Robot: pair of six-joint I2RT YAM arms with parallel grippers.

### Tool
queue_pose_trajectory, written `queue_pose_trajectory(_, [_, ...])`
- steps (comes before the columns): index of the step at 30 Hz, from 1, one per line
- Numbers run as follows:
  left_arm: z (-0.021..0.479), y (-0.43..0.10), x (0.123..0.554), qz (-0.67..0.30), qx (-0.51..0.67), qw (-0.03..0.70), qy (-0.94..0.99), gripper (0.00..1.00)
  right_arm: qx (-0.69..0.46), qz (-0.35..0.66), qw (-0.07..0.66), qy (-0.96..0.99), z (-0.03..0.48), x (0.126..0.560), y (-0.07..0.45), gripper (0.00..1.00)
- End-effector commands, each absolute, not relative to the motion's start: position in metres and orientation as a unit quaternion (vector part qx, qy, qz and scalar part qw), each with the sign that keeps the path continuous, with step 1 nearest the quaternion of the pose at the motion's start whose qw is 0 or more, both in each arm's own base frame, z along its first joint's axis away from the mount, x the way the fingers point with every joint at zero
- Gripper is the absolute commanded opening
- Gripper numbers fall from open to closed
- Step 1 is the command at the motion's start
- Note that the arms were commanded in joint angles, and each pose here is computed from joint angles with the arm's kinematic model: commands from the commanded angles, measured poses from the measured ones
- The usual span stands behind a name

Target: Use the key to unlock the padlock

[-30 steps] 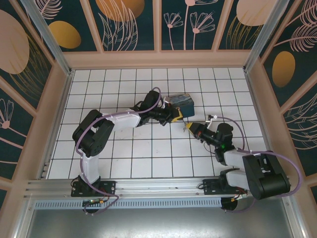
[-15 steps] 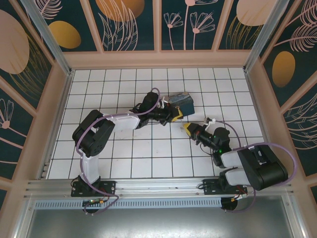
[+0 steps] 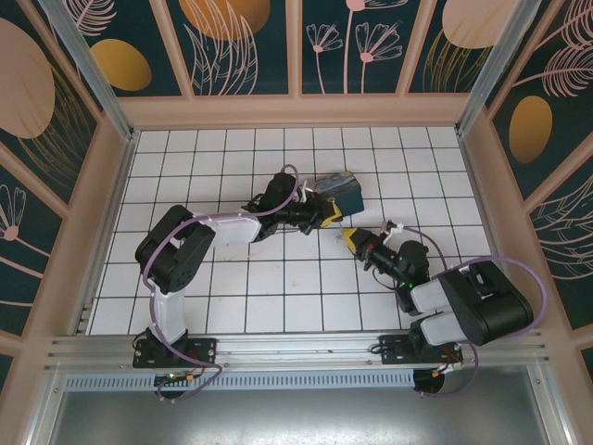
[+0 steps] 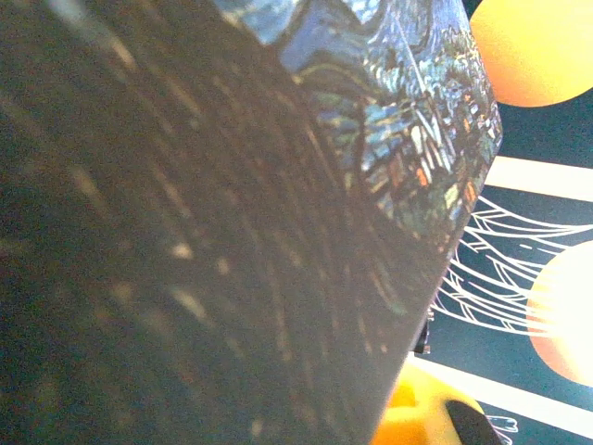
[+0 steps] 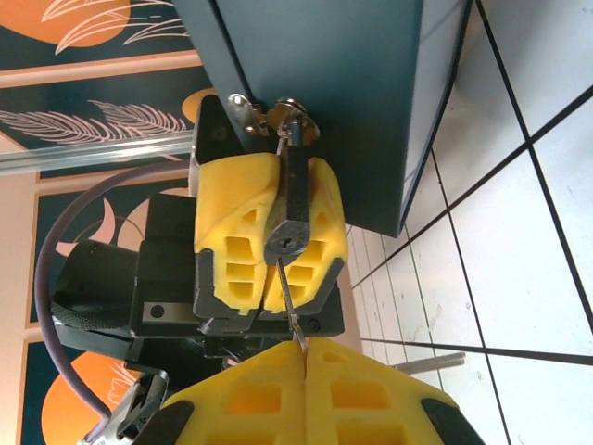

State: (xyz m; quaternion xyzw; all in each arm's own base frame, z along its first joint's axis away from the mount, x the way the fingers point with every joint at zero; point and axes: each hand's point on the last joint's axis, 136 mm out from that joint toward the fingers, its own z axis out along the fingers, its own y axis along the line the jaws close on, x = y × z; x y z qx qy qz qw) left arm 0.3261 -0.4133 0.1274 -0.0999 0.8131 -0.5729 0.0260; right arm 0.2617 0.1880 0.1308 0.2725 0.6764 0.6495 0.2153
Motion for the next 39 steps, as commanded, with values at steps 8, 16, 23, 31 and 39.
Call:
queue_pose_trajectory(8, [0.144, -0.414, 0.321, -0.592, -0.093, 0.02, 0.801, 0.0, 0.269, 0.676, 0.239, 0.644, 0.151, 0.27, 0.189, 0.0])
queue_pose_trajectory(16, [0.146, -0.415, 0.321, -0.594, -0.091, 0.022, 0.799, 0.0, 0.275, 0.681, 0.228, 0.639, 0.148, 0.272, 0.192, 0.0])
queue_pose_trajectory(23, [0.15, -0.413, 0.319, -0.594, -0.088, 0.025, 0.799, 0.0, 0.282, 0.681, 0.232, 0.634, 0.147, 0.272, 0.19, 0.0])
queue_pose_trajectory(31, [0.15, -0.412, 0.318, -0.596, -0.088, 0.026, 0.798, 0.0, 0.297, 0.677, 0.237, 0.63, 0.147, 0.274, 0.186, 0.0])
queue_pose_trajectory(39, [0.151, -0.411, 0.319, -0.594, -0.085, 0.033, 0.799, 0.0, 0.299, 0.68, 0.238, 0.626, 0.152, 0.279, 0.19, 0.0])
